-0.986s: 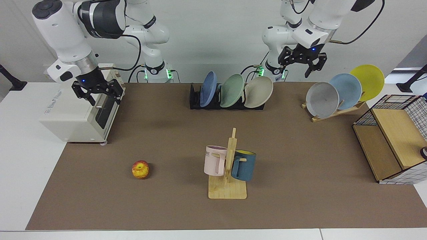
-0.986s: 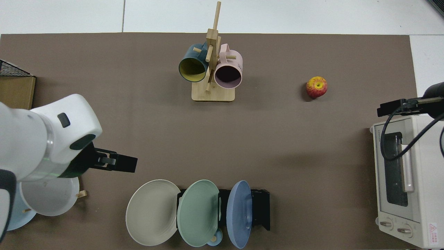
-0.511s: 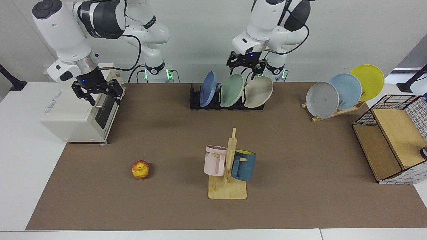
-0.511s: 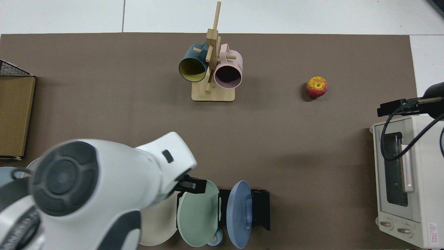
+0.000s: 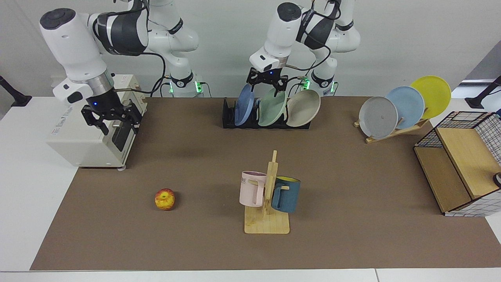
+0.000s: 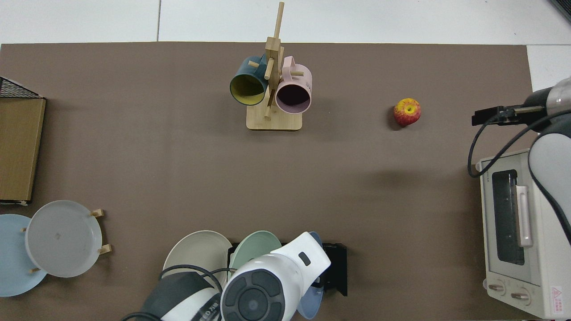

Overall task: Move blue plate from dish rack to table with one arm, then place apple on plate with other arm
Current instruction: 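Grasp the blue plate with the left gripper while the right gripper reaches the apple, then lift the blue plate out with the left gripper while the right gripper grasps the apple, then lower the blue plate onto the table with the left gripper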

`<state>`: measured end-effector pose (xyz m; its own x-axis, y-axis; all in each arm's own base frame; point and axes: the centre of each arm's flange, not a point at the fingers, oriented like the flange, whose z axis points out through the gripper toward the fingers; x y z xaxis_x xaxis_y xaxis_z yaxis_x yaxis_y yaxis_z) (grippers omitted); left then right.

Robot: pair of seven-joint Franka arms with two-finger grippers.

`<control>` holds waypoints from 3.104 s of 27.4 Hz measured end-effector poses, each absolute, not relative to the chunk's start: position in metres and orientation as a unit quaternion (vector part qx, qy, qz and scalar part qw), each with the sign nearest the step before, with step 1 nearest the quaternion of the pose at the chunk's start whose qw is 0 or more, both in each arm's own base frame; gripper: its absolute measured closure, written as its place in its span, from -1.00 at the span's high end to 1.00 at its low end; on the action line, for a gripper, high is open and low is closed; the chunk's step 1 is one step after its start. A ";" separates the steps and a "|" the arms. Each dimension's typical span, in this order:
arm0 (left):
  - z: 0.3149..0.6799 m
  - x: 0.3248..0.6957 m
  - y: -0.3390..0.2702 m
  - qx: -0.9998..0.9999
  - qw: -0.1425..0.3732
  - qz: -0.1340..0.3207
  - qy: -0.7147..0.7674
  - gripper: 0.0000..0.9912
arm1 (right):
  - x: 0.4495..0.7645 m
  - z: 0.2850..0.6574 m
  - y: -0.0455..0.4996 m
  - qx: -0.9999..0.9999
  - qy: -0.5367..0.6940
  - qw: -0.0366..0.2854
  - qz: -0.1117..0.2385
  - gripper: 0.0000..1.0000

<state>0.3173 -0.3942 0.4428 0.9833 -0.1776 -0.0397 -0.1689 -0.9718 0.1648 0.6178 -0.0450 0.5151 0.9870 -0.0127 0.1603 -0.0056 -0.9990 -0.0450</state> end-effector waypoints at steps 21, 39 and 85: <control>0.414 0.311 -0.406 0.993 0.088 -0.046 -0.068 -0.73 | 0.682 0.376 0.005 -0.990 -0.023 0.051 -0.133 0.99; 0.493 0.356 -0.379 0.993 0.087 -0.068 -0.051 -0.73 | 0.706 0.319 0.027 -0.987 -0.058 0.037 -0.147 0.99; 0.297 0.560 -0.140 0.876 0.477 -0.062 -0.043 -0.73 | 0.700 0.390 0.021 -0.992 -0.068 0.052 -0.097 0.27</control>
